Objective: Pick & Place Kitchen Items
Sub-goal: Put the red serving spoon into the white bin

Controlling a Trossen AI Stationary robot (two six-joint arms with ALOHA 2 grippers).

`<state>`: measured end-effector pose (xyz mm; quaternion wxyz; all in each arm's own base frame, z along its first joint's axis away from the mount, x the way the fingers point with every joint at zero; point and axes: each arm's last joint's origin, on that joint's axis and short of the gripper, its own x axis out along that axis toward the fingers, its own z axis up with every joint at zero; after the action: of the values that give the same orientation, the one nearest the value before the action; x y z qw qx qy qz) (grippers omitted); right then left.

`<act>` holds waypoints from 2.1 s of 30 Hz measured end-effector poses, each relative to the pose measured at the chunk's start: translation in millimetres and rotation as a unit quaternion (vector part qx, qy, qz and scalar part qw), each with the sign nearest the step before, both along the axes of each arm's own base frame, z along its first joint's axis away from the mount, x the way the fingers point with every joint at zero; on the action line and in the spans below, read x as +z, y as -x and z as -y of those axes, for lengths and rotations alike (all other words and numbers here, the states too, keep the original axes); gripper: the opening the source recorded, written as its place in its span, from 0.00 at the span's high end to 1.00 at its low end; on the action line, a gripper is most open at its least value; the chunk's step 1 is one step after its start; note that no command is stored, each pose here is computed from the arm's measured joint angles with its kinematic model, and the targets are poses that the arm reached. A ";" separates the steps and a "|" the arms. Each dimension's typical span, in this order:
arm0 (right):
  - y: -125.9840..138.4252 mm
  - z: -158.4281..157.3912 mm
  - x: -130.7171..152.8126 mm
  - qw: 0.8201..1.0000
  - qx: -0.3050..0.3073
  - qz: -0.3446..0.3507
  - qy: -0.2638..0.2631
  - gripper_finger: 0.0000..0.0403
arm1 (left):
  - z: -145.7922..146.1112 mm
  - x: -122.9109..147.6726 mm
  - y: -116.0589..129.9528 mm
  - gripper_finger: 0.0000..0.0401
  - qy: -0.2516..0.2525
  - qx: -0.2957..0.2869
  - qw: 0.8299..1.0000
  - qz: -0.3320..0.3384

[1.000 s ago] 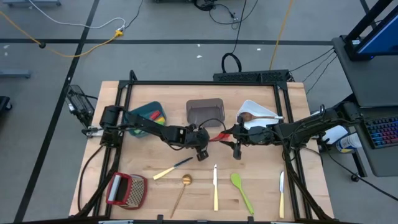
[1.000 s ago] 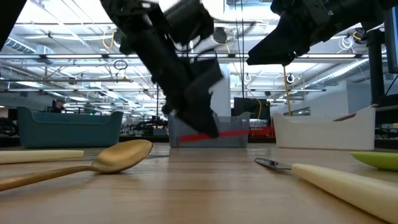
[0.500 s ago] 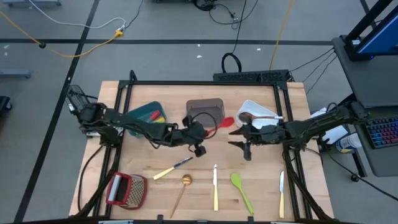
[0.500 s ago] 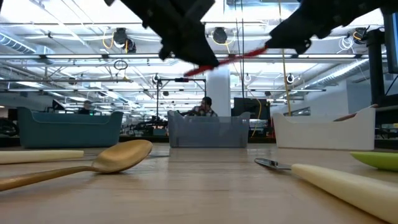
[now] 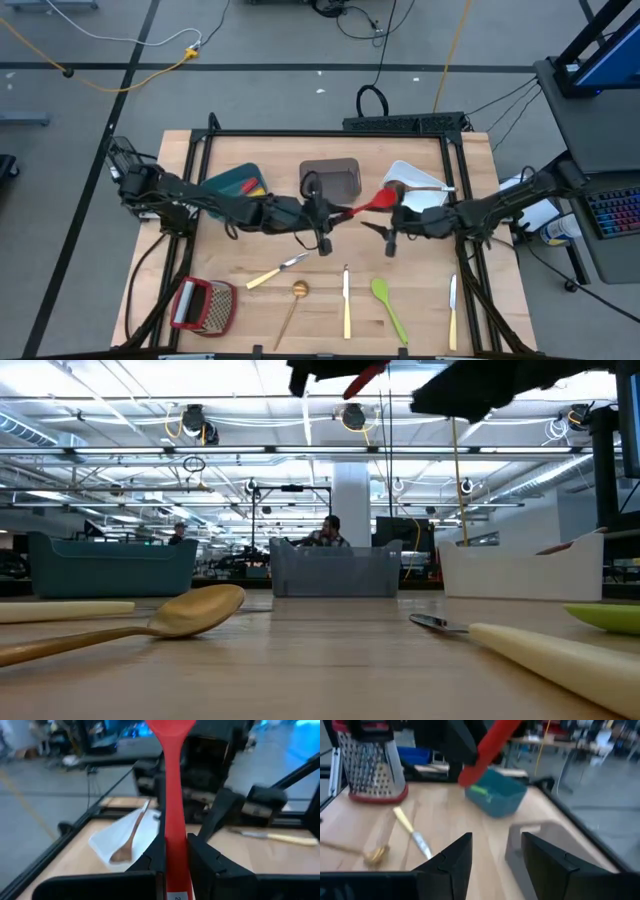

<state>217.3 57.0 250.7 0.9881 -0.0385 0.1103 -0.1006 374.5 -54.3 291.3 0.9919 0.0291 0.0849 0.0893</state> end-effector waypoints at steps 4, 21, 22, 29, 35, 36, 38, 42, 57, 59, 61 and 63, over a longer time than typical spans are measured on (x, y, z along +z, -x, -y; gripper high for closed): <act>-14.0 -3.5 4.5 0.998 0.008 0.056 0.039 0.60 | 1.5 -3.5 -6.0 0.90 -0.007 -0.031 0.999 0.015; -10.9 -7.5 18.9 0.990 0.049 0.112 0.064 0.60 | 2.8 -3.7 -6.8 0.89 -0.019 -0.042 0.999 0.014; -10.9 -7.5 18.6 0.991 0.049 0.111 0.065 0.60 | 2.8 -3.7 -6.8 0.89 -0.021 -0.042 0.999 0.014; -10.3 -7.9 13.5 0.994 0.053 0.085 0.038 0.60 | 1.2 -8.6 -7.1 0.90 -0.027 -0.032 0.999 0.000; -9.7 -7.6 7.4 0.997 0.053 0.055 0.027 0.60 | 1.0 -7.2 -6.8 0.89 -0.029 -0.030 0.999 0.003; -9.8 -7.6 8.7 0.996 0.053 0.061 0.030 0.60 | 1.0 -7.7 -6.8 0.89 -0.029 -0.030 0.999 0.001; -10.0 -7.7 12.7 0.995 0.053 0.080 0.035 0.60 | 1.3 -8.3 -6.7 0.90 -0.029 -0.033 0.999 -0.002; -10.1 -7.4 21.4 0.991 0.049 0.123 0.031 0.60 | 1.3 -10.3 -6.3 0.90 -0.030 -0.034 0.999 -0.013; -10.6 -6.4 23.7 0.989 0.059 0.135 0.028 0.78 | 1.9 -0.1 -7.5 0.88 -0.031 -0.040 0.998 0.037; -10.6 -6.4 23.2 0.989 0.060 0.132 0.038 0.83 | 1.9 -0.4 -7.5 0.88 -0.034 -0.041 0.998 0.035; -10.6 -6.4 23.3 0.989 0.061 0.131 0.042 0.89 | 2.1 -0.5 -7.5 0.88 -0.036 -0.043 0.998 0.035; -10.5 -6.4 23.4 0.989 0.060 0.131 0.043 0.93 | 2.1 -0.7 -7.5 0.87 -0.037 -0.044 0.998 0.033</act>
<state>227.9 63.4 274.1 0.9957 -0.0738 -0.0274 -0.0494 381.9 -56.4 290.6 0.9954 0.0667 0.0472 0.0500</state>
